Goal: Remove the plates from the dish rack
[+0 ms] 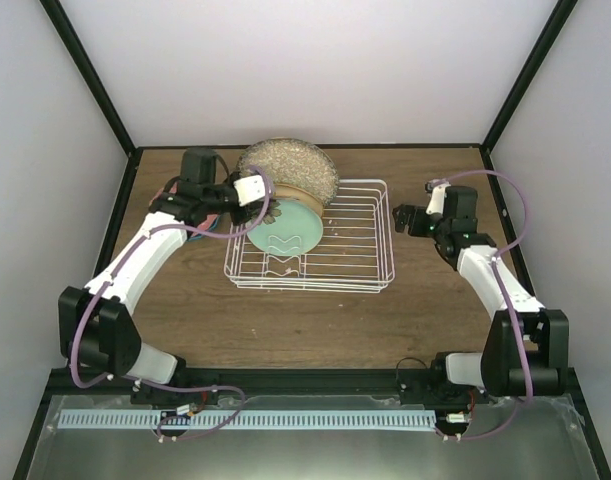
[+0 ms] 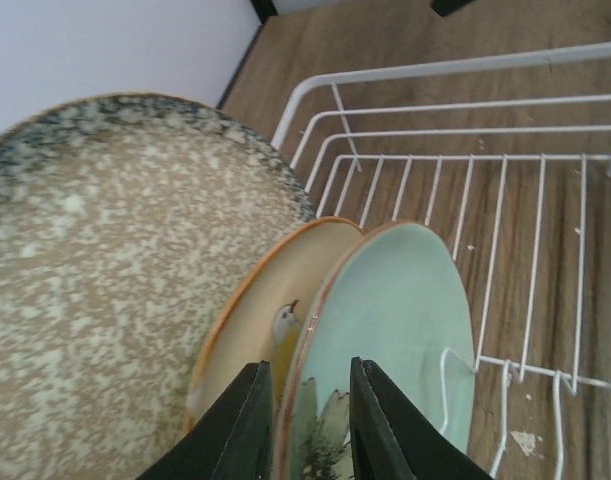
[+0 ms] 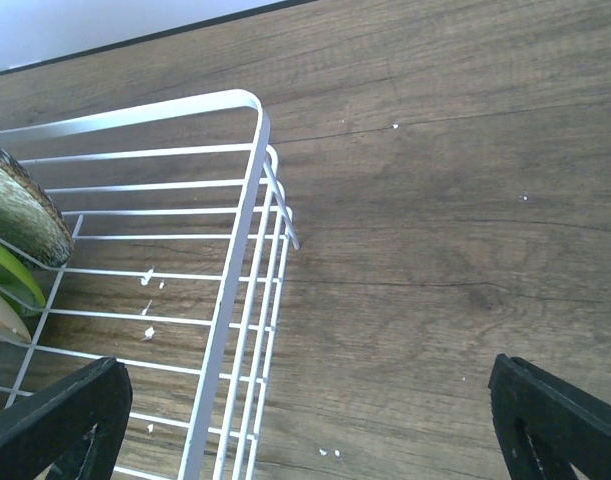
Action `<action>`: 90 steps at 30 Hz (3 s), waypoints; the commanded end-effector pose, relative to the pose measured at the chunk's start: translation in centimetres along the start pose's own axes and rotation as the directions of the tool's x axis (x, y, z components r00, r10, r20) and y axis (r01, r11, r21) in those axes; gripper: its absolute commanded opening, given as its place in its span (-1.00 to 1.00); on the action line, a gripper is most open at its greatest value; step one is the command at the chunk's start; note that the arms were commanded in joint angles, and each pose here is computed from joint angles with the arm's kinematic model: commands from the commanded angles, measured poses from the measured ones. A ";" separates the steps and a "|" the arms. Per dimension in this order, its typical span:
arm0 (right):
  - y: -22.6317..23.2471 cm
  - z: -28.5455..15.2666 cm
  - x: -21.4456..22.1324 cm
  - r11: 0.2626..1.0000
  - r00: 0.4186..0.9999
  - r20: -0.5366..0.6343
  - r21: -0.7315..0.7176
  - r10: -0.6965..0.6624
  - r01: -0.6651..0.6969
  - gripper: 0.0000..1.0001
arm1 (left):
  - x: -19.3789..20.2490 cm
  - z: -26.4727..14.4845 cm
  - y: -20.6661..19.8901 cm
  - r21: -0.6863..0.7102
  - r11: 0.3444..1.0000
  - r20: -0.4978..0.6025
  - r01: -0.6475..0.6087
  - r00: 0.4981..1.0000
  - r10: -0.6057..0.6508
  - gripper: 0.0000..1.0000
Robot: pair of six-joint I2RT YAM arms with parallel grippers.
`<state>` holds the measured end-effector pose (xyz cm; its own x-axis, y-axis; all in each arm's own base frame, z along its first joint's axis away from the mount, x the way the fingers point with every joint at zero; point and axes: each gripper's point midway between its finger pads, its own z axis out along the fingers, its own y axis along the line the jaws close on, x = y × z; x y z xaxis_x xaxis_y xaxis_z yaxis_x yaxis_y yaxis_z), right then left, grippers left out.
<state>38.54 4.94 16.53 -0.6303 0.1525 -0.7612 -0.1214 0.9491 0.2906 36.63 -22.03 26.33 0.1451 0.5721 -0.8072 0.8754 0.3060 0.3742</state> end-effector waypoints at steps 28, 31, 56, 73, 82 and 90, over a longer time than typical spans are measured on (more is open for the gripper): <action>-0.1 -1.0 0.1 1.000 1.000 0.016 0.010 -0.027 0.027 1.00 | 4.5 4.4 -0.2 0.036 0.991 -0.119 -0.131 0.984 0.135 -0.25; -0.2 -1.1 -0.1 0.999 0.999 0.017 0.015 -0.029 0.028 0.99 | 5.1 4.7 -0.7 0.061 0.991 -0.129 -0.122 0.983 0.129 -0.26; -0.1 -1.1 0.5 1.000 1.000 0.009 0.008 -0.025 0.025 1.00 | -0.2 0.7 1.1 -0.048 0.992 -0.065 -0.118 0.991 0.115 -0.92; 0.5 -0.7 0.4 0.999 1.000 0.013 -0.039 -0.014 0.014 1.00 | -6.6 -7.8 6.4 -0.421 0.904 0.109 0.074 0.994 -0.030 -0.92; 0.7 -0.1 0.7 0.998 1.000 -0.005 -0.055 -0.019 0.018 1.00 | -2.3 -20.7 11.7 -0.641 0.497 0.434 0.585 0.810 -0.394 -0.92; 0.7 0.4 0.5 0.998 1.000 -0.005 -0.065 -0.020 0.019 1.00 | 11.9 -26.3 7.2 -0.669 0.068 0.496 0.740 0.513 -0.700 -0.92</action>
<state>37.55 5.79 15.01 -0.6612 0.1351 -0.7380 -0.1596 0.9358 0.3143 34.71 5.19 34.80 -0.2381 -0.0765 -0.9682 -0.0351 0.9969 -0.0702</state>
